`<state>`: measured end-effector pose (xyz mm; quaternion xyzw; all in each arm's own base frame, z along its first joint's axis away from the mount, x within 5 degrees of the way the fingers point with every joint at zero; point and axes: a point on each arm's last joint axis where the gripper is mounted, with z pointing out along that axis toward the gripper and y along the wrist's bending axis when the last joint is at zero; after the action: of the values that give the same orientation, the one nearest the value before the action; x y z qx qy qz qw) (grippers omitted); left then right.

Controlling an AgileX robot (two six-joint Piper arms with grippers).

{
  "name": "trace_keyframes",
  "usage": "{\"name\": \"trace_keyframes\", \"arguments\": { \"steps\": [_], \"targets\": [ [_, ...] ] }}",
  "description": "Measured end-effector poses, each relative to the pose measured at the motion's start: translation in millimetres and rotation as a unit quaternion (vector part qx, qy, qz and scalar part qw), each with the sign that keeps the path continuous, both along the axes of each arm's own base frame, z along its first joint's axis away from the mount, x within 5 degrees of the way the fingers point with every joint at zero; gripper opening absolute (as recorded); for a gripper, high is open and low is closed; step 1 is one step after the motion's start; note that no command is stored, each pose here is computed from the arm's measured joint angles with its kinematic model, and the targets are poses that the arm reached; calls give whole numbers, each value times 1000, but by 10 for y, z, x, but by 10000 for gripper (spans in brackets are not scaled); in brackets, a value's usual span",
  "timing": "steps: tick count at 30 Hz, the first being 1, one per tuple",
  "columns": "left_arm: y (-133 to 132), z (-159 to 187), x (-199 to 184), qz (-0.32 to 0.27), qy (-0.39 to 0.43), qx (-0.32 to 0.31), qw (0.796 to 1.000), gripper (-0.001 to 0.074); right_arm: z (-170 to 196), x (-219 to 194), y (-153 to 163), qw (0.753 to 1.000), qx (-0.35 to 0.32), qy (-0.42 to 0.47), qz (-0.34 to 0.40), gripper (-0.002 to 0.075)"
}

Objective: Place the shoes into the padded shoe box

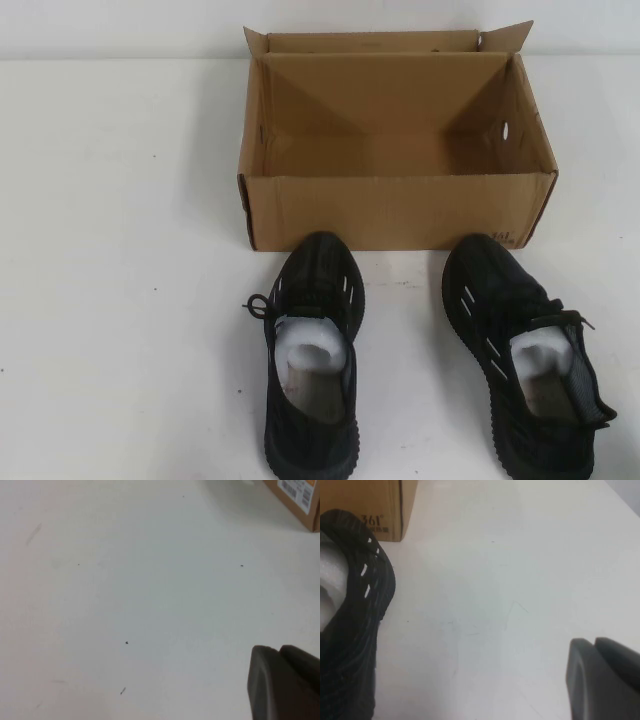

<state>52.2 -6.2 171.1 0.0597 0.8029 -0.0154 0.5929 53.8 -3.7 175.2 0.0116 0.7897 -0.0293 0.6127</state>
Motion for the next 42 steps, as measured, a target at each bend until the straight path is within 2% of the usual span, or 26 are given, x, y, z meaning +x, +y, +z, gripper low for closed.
{"name": "trace_keyframes", "arguments": {
  "steps": [2, 36, 42],
  "targets": [
    [0, 0, 0, 0, 0, 0, 1000, 0, -50, -19, 3, 999, 10, 31, -1, -8],
    [0, -1, 0, 0, 1, 0, 1000, 0, -50, -19, 3, 999, 10, 31, -1, -8],
    [0, -1, 0, 0, 1, 0, 1000, 0, -13, -9, -23, 999, -32, 13, -4, -8]
  ]
}}
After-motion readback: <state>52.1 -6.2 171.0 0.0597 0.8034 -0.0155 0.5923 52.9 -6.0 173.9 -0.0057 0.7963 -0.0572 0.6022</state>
